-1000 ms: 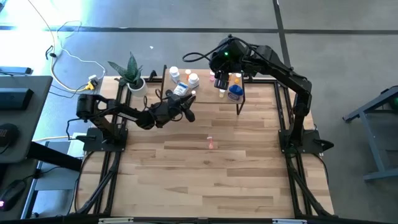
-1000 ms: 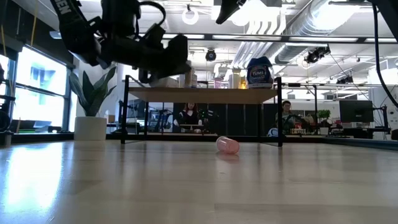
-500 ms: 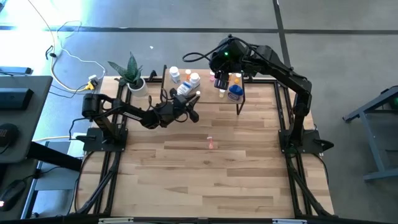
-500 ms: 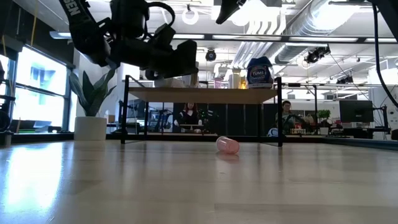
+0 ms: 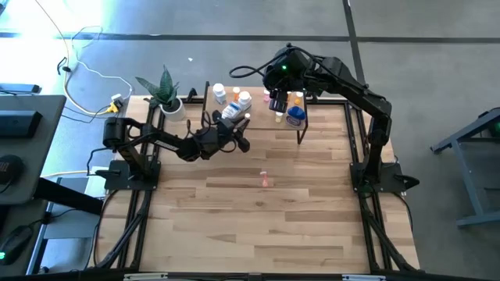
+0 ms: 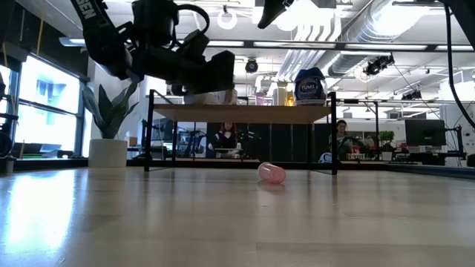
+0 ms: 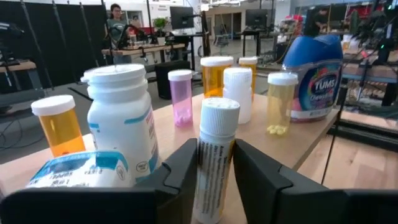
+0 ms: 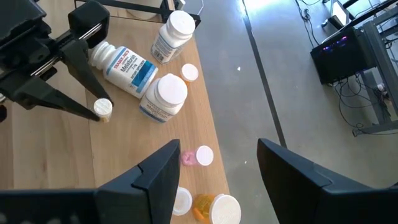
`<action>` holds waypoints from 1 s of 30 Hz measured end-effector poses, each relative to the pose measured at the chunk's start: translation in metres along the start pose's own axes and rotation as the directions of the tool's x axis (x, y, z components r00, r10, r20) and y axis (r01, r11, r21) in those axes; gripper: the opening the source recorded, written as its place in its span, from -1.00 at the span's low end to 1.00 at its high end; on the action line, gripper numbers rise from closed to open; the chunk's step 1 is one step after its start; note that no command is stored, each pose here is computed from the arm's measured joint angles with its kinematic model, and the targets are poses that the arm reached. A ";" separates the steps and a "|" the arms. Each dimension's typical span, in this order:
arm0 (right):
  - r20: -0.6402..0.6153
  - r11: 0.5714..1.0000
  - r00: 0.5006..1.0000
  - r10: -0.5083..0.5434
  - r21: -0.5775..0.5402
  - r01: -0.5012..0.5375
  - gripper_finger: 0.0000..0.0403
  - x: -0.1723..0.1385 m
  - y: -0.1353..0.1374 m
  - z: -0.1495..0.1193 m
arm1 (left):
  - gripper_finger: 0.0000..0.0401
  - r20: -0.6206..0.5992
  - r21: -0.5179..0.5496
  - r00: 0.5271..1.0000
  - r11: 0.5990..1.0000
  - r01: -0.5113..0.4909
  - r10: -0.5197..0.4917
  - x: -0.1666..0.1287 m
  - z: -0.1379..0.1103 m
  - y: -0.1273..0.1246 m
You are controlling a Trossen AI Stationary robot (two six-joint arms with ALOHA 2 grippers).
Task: Pick and place medicine bottles onto shelf by color
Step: Put the white pill bottle on the shelf, then adjust the white pill bottle on the shelf
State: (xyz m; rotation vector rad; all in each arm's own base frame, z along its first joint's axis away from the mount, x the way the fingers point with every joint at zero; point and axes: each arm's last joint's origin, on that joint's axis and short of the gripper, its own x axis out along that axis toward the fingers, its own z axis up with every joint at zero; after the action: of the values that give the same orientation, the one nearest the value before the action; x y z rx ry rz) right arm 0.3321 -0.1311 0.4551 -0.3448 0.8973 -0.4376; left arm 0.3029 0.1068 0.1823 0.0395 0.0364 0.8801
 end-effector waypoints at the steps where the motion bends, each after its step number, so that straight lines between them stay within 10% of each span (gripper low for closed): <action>1: 0.000 1.000 1.000 0.000 0.000 0.000 0.01 0.000 0.000 0.000 | -0.50 -0.005 0.007 1.000 1.000 0.000 0.000 0.000 -0.001 0.000; 30: 0.000 1.000 1.000 0.000 0.003 0.000 0.01 0.000 0.000 0.000 | -0.17 -0.010 0.012 0.996 0.996 -0.083 0.083 -0.010 0.006 -0.007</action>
State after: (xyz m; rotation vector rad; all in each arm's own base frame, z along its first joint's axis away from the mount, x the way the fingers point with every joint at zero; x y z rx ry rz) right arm 0.3321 -0.1311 0.4551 -0.3415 0.8965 -0.4387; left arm 0.3020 0.0941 0.1880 0.0480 0.0497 0.9632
